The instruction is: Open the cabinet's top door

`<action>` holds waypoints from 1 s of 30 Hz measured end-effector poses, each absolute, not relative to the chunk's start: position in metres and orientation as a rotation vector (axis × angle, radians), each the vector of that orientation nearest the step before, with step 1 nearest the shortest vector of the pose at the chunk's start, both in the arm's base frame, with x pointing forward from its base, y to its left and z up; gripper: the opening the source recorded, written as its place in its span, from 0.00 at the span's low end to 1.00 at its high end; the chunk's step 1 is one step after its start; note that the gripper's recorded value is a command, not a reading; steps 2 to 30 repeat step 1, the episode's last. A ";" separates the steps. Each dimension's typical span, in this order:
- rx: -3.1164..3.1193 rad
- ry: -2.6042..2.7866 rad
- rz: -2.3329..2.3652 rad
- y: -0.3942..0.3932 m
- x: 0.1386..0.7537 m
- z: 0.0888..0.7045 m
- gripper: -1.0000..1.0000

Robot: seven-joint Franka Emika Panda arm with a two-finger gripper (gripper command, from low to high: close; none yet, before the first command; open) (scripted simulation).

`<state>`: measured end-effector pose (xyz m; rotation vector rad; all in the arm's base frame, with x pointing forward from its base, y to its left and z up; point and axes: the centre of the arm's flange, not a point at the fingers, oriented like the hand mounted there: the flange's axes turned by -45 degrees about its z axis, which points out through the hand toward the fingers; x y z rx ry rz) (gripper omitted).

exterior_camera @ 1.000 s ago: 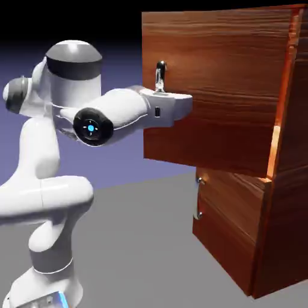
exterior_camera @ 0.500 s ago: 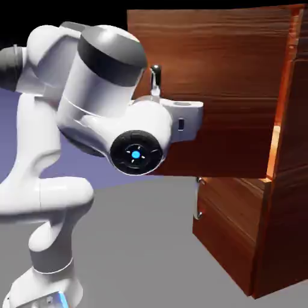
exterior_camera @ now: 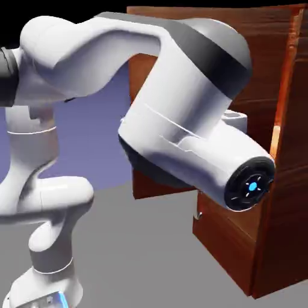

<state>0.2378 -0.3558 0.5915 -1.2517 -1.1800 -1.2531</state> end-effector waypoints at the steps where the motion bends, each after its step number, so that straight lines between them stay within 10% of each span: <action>1: -1.252 -1.180 -1.253 -0.356 0.238 0.592 1.00; 30: -1.252 -1.180 -1.253 -0.356 0.238 0.592 1.00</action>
